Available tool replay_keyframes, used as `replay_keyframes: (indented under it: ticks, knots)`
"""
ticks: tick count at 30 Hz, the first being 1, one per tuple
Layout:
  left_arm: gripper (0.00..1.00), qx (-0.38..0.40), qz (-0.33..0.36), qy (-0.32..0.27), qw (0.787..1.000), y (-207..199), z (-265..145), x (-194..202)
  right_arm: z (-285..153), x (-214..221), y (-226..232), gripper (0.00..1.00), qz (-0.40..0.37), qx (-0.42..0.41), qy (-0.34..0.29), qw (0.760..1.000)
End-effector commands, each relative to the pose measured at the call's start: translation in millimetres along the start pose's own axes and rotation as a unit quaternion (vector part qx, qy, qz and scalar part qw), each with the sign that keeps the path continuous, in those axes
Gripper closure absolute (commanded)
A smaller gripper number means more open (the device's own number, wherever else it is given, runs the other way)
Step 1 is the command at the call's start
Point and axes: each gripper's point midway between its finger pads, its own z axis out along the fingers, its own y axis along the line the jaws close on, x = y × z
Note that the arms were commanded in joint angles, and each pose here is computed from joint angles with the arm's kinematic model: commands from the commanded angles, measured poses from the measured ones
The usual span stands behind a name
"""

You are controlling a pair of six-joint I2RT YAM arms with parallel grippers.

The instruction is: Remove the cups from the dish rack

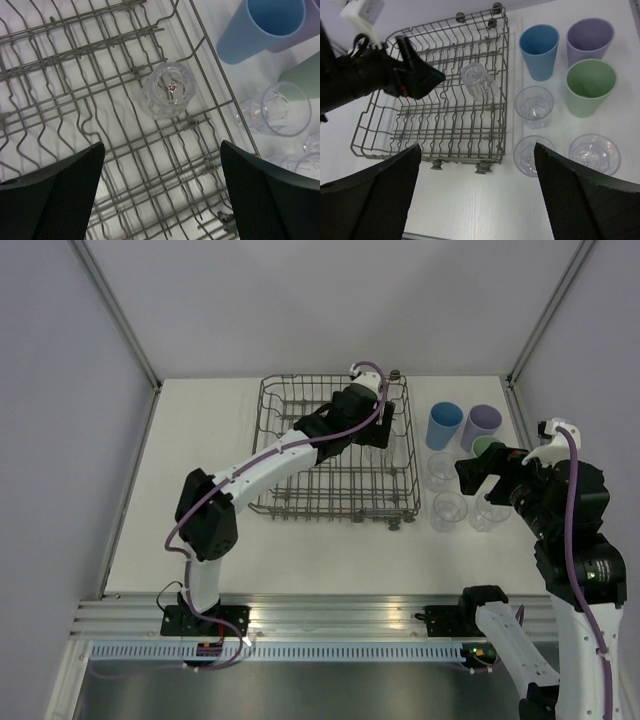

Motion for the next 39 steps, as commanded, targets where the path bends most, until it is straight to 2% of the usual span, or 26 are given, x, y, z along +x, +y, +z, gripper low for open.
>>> replay_keyframes:
  ticks: [1,6,17,33,39]
  knots:
    - [0.0,-0.01,0.034,-0.013,0.999,-5.9,28.2,-10.2,13.5,14.0,7.6,0.02,-0.001,-0.024,0.029,0.999]
    - [0.0,-0.002,0.031,-0.015,0.999,-18.2,58.4,-11.7,11.4,20.2,21.3,0.02,0.01,-0.063,0.035,0.997]
    - [0.0,-0.003,0.087,-0.01,0.996,-24.9,106.0,6.1,4.2,25.1,33.7,0.02,0.003,-0.1,0.037,0.994]
    - [0.02,-0.002,0.117,0.005,0.993,-24.1,142.1,34.1,5.2,31.2,33.0,0.02,-0.001,-0.101,0.044,0.994]
    - [0.29,0.004,0.122,0.005,0.993,-26.7,143.2,35.2,9.9,37.5,29.8,0.02,-0.003,-0.096,0.051,0.994]
